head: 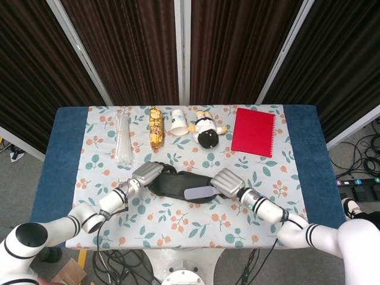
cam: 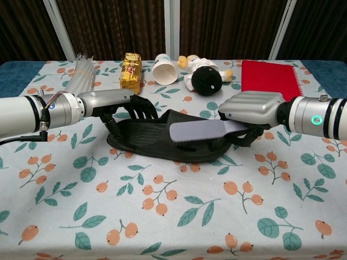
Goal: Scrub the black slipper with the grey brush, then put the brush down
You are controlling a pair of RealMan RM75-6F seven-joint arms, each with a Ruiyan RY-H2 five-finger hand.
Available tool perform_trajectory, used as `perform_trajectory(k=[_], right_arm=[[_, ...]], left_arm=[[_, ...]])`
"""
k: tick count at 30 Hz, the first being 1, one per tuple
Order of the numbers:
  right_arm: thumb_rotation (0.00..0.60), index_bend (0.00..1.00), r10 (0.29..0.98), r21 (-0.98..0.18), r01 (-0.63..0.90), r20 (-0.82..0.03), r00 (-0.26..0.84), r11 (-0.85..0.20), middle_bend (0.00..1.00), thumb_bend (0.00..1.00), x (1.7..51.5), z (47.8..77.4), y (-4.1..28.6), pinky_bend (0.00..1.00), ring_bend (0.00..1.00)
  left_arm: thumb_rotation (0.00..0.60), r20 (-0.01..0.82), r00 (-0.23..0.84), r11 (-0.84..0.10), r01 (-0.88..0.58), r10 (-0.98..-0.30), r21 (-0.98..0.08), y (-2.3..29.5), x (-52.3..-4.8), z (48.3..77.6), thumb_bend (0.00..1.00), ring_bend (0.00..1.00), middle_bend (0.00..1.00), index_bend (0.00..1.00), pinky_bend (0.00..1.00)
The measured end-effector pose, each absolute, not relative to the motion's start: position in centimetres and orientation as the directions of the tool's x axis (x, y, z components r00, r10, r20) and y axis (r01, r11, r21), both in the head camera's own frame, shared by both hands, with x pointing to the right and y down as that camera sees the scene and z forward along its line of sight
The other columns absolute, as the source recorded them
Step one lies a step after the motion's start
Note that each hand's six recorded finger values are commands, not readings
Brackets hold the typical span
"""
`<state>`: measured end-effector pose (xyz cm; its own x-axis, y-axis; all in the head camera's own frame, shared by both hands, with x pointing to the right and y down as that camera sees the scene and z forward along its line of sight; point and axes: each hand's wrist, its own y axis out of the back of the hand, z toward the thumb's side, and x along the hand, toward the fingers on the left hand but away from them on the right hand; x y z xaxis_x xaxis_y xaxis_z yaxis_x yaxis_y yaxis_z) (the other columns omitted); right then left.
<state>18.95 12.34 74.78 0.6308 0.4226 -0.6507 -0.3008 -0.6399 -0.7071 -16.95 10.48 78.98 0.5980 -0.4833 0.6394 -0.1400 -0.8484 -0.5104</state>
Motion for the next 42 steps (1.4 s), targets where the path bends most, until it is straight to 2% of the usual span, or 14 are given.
perform_trajectory(k=[3,7,10,13,21,28,31,33,36,38,42], right_arm=[[0.600,1.00,0.425,-0.717,-0.294,-0.639,0.642,-0.632,1.00,0.55,19.5,74.0,12.6,1.00,1.00],[0.600,1.00,0.485,-0.745,-0.234,-0.605,0.631,-0.625,1.00,0.55,19.8,73.3,10.9,1.00,1.00],[0.600,1.00,0.528,-0.761,-0.213,-0.595,0.606,-0.613,1.00,0.55,20.0,73.5,9.1,1.00,1.00],[0.600,1.00,0.538,-0.757,-0.228,-0.611,0.581,-0.613,1.00,0.55,19.9,74.4,8.2,1.00,1.00],[0.600,1.00,0.459,-0.714,-0.301,-0.659,0.596,-0.632,1.00,0.55,18.0,76.2,10.3,1.00,1.00],[0.600,1.00,0.402,-0.688,-0.314,-0.668,0.627,-0.654,1.00,0.55,18.5,75.1,12.7,1.00,1.00],[0.600,1.00,0.408,-0.697,-0.297,-0.653,0.638,-0.652,1.00,0.55,19.1,74.1,12.9,1.00,1.00],[0.600,1.00,0.429,-0.710,-0.272,-0.638,0.639,-0.650,1.00,0.55,19.7,73.3,12.6,1.00,1.00],[0.600,1.00,0.489,-0.738,-0.230,-0.613,0.620,-0.634,1.00,0.56,21.5,72.0,11.1,1.00,1.00],[0.600,1.00,0.531,-0.750,-0.214,-0.610,0.588,-0.626,1.00,0.53,23.1,71.5,9.9,1.00,1.00],[0.600,1.00,0.585,-0.758,-0.219,-0.624,0.518,-0.614,0.99,0.40,25.6,71.6,8.4,1.00,1.00]], left_arm=[[0.600,0.638,0.599,-0.847,-0.137,-0.483,-0.513,10.5,-16.9,78.9,0.05,0.29,0.48,0.35,0.27],[0.600,0.635,0.602,-0.846,-0.134,-0.483,-0.516,10.5,-16.8,78.7,0.05,0.29,0.48,0.35,0.28],[0.600,0.636,0.602,-0.846,-0.130,-0.482,-0.518,10.5,-16.7,78.7,0.05,0.29,0.48,0.35,0.28],[0.600,0.640,0.599,-0.847,-0.129,-0.481,-0.516,10.5,-16.8,78.7,0.05,0.29,0.48,0.35,0.28],[0.600,0.647,0.590,-0.849,-0.136,-0.483,-0.510,10.4,-17.0,78.9,0.05,0.29,0.48,0.35,0.28],[0.600,0.645,0.592,-0.848,-0.132,-0.483,-0.514,10.3,-16.9,78.9,0.05,0.29,0.48,0.35,0.28],[0.600,0.642,0.596,-0.846,-0.127,-0.483,-0.518,10.4,-16.9,78.8,0.05,0.29,0.48,0.34,0.27],[0.600,0.640,0.598,-0.844,-0.125,-0.484,-0.521,10.4,-17.0,78.7,0.05,0.27,0.45,0.29,0.27],[0.600,0.645,0.600,-0.848,-0.114,-0.474,-0.517,10.5,-17.1,78.4,0.05,0.13,0.24,0.17,0.23],[0.600,0.645,0.604,-0.850,-0.108,-0.468,-0.515,10.6,-17.1,78.0,0.05,0.06,0.12,0.13,0.16],[0.600,0.627,0.612,-0.838,-0.115,-0.483,-0.533,10.6,-17.2,76.9,0.05,0.03,0.09,0.12,0.10]])
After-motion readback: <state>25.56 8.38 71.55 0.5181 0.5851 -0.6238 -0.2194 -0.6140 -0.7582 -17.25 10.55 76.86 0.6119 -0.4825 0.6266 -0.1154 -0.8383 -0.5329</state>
